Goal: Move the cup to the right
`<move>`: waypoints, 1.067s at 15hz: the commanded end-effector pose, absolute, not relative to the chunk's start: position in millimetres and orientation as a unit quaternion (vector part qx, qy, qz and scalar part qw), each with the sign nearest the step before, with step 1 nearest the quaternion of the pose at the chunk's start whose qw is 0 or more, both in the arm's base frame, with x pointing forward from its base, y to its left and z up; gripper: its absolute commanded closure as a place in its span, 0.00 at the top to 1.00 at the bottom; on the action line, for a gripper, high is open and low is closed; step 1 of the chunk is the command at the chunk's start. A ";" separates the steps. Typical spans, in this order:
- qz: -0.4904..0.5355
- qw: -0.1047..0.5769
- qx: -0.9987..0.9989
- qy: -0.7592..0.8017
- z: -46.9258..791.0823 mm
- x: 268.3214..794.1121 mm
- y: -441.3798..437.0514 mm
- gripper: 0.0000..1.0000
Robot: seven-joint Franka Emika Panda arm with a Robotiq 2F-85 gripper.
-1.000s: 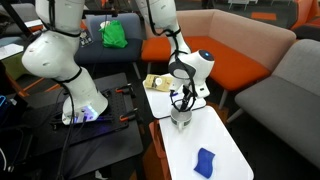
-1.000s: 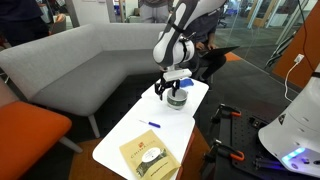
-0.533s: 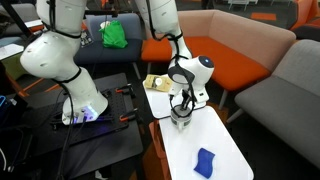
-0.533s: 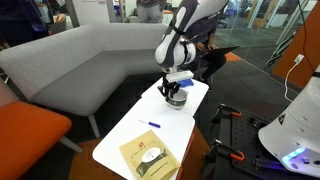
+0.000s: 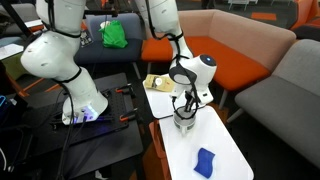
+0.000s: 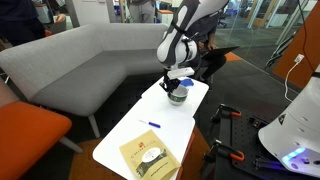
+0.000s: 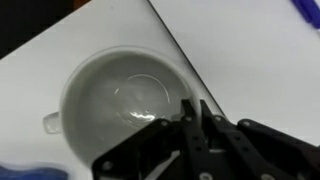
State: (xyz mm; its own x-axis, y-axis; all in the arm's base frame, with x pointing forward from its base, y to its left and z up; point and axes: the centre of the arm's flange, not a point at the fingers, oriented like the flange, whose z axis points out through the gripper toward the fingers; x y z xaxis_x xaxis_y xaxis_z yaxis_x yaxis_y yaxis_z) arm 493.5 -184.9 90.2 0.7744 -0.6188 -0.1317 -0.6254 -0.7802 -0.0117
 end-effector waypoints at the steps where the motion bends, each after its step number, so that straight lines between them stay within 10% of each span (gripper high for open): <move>1: 0.027 -0.012 -0.947 0.321 119.7 492.6 -205.7 0.03; 16: 0.004 0.014 -0.952 0.306 146.1 513.2 -289.5 0.03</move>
